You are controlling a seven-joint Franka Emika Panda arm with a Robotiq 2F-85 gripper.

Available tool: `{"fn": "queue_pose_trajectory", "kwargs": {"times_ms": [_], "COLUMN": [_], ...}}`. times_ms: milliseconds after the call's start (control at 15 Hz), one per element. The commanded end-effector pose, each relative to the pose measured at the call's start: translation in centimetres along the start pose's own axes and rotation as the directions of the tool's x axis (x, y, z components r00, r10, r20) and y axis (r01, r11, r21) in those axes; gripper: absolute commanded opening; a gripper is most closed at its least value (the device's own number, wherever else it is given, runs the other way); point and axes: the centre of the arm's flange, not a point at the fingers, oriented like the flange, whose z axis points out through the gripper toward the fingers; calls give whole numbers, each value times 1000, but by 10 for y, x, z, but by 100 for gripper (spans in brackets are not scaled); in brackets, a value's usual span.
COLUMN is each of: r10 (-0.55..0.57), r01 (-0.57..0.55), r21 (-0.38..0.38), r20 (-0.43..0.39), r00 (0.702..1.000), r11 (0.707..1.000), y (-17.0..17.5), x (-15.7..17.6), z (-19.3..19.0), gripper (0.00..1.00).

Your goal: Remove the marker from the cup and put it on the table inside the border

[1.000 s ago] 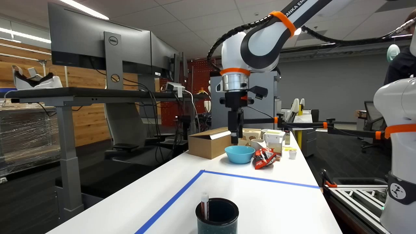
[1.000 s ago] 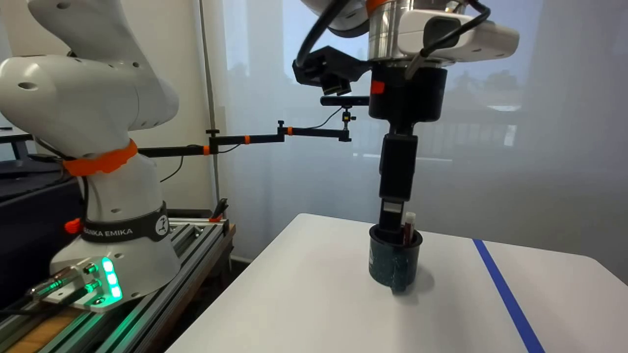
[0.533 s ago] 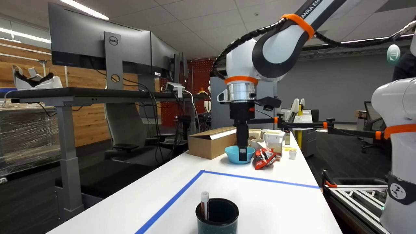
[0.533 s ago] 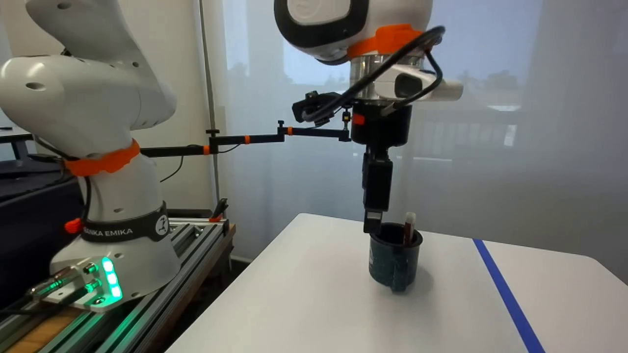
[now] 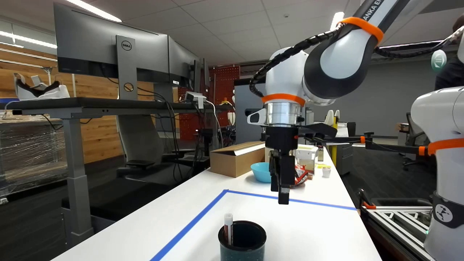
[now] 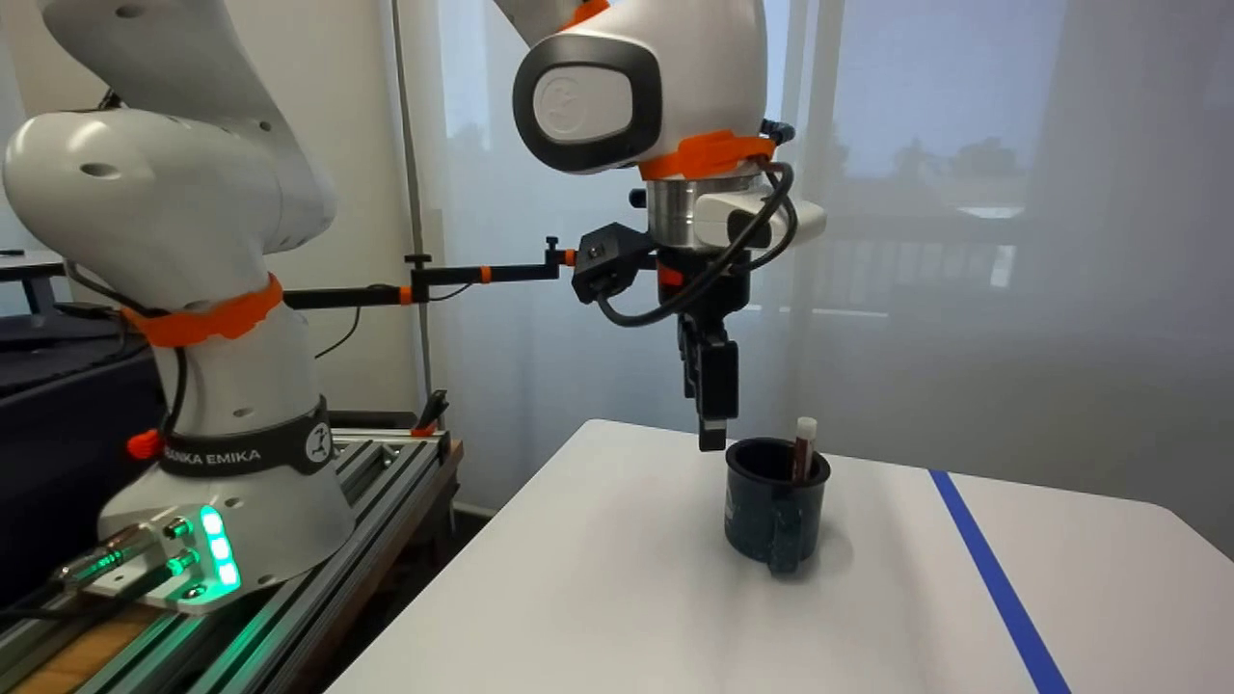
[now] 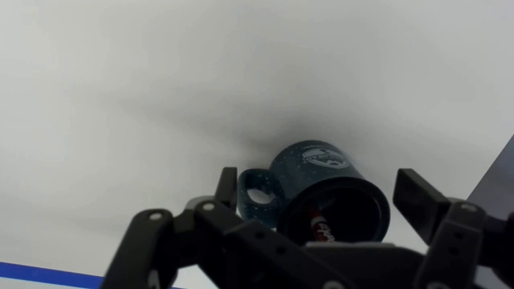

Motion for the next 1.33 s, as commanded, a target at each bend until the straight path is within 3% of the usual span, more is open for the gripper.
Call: {"fn": "queue_pose_trajectory", "kwargs": {"times_ms": [0, 733, 1267], "r10": [-61, -180, -278], "r01": [65, 191, 297], "r21": [57, 69, 102], "r20": [-69, -136, -167], "r00": [996, 974, 946], "r11": [996, 979, 949], "y": [-15, -13, -35], "x": [-6, 32, 77], "z": [3, 36, 58], "gripper": [100, 100, 100]}}
